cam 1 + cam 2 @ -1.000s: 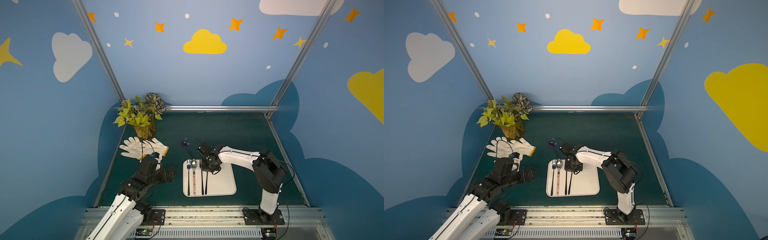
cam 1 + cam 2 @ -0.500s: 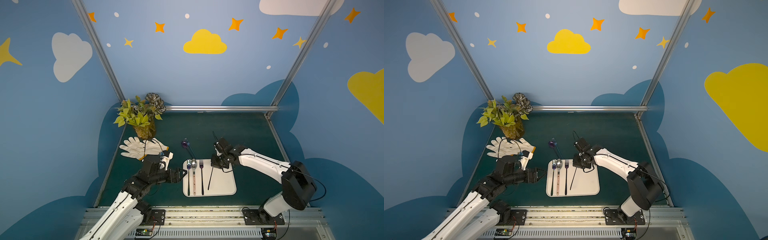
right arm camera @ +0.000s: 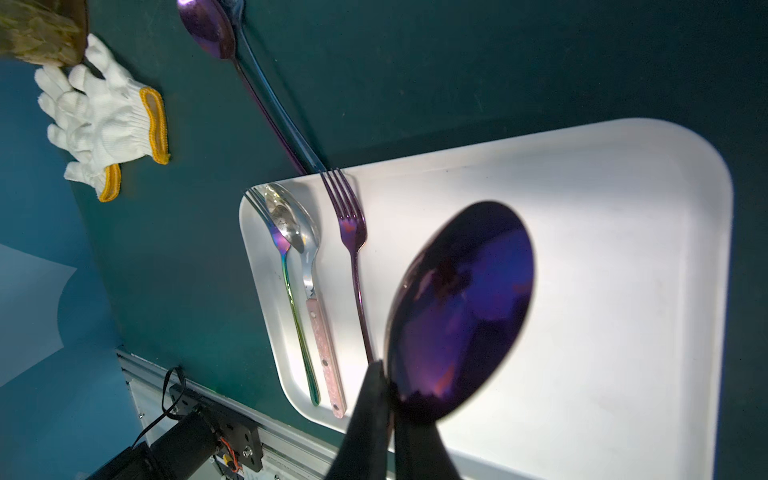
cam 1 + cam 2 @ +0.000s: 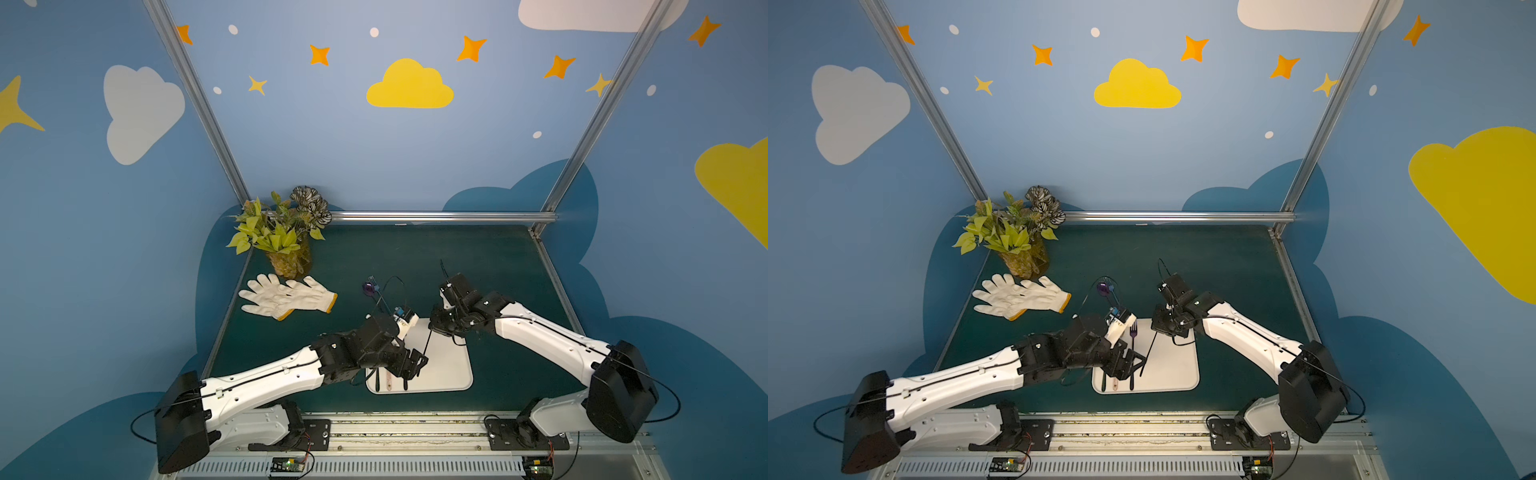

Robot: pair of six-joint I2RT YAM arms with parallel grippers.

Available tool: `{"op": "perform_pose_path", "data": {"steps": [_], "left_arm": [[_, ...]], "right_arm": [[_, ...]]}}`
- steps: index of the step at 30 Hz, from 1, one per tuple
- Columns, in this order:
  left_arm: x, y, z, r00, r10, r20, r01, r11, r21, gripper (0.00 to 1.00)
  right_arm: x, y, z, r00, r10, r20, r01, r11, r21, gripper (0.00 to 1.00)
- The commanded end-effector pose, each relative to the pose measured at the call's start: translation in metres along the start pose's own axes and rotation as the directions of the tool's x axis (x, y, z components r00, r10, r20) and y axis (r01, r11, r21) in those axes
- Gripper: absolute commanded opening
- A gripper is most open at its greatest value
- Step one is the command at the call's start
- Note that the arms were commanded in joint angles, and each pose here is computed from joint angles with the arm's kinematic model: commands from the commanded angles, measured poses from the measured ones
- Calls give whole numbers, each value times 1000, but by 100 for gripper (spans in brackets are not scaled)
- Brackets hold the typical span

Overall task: Set the spoon and fork side by side
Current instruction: Pick up the spoon from the tray, then adjust the spoon.

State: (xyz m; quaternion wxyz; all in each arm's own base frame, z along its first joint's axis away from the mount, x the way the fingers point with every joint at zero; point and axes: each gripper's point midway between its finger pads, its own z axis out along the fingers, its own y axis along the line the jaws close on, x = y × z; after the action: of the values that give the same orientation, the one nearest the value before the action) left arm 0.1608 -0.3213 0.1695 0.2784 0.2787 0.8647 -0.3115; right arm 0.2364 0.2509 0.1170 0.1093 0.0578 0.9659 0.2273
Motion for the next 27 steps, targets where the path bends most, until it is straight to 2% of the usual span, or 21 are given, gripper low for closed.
{"op": "perform_pose_path", "data": {"steps": [1, 6, 10, 13, 21, 27], "left_arm": [[-11, 14, 10, 993, 114, 37, -106, 981, -162, 81], [-8, 9, 27, 970, 244, 6, -236, 944, -229, 72], [0, 4, 39, 941, 339, -19, -330, 899, -288, 71], [1, 16, 42, 933, 355, -58, -351, 863, -364, 68], [-2, 30, 51, 917, 372, -142, -394, 795, -460, 58], [1, 32, 57, 914, 372, -164, -404, 792, -458, 45]], "right_arm": [[-8, 1, -10, 998, 56, 30, -57, 998, 26, 0], [-8, 1, -10, 995, 95, 27, -96, 995, 33, 0], [-8, 1, -8, 992, 124, 24, -125, 991, 36, 0], [-8, 3, -7, 991, 135, 17, -136, 990, 36, 0], [-8, 10, -4, 991, 136, 11, -137, 990, 36, 0], [-7, 12, -3, 991, 135, 7, -135, 990, 37, 0]]}}
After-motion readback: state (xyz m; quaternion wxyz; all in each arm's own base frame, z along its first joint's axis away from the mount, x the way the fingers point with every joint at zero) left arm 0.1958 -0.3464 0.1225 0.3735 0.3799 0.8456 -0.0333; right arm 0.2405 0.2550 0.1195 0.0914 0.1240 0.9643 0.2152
